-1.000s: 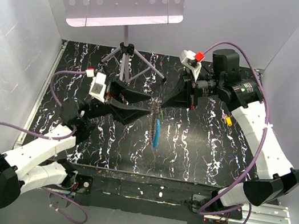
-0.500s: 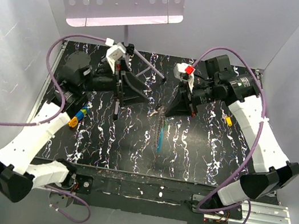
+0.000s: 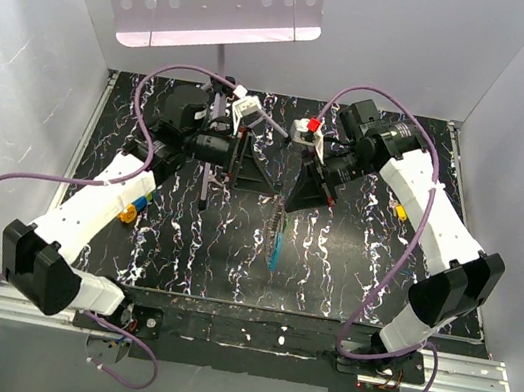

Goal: Put the keys on the keyring

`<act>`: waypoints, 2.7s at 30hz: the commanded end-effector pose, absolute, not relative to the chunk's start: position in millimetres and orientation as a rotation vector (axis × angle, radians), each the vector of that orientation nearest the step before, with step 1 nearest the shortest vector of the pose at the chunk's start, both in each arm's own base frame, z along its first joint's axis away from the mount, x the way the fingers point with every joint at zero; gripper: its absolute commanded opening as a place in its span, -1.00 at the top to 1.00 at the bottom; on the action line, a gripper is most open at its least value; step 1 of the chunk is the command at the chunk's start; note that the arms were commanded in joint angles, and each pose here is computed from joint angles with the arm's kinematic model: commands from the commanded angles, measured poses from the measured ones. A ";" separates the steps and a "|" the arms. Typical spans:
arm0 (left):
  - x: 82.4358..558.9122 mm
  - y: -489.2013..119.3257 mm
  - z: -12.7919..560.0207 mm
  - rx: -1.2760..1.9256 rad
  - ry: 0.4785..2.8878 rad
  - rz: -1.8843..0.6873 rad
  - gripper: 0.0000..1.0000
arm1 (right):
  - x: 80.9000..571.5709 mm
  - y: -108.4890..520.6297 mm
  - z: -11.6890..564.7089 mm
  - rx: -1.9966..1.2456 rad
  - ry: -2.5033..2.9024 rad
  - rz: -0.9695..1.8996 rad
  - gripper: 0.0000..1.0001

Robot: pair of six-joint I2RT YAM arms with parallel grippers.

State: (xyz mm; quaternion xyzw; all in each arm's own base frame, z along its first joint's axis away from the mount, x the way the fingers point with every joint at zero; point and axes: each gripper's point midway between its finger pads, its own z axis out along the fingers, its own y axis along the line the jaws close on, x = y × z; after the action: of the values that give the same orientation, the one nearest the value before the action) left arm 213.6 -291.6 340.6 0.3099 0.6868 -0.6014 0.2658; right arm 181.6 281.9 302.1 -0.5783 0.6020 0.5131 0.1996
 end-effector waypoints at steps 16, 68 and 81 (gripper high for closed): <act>199.9 -317.3 313.4 0.996 2.041 -1.528 0.29 | 171.7 280.9 313.6 -1.552 1.711 1.568 0.97; 190.1 -266.3 428.5 0.645 0.851 -1.237 1.00 | 159.9 254.9 413.6 -1.478 1.129 1.542 0.16; 197.7 -262.0 471.2 0.414 0.618 -1.525 1.00 | 181.3 268.8 429.9 -1.556 1.159 1.346 0.17</act>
State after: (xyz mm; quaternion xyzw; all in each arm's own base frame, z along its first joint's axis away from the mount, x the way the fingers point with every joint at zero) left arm 237.3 -291.3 396.8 0.1858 0.4271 -0.6338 0.6175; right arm 184.0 272.6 415.8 -0.6278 0.4084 0.5309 0.3965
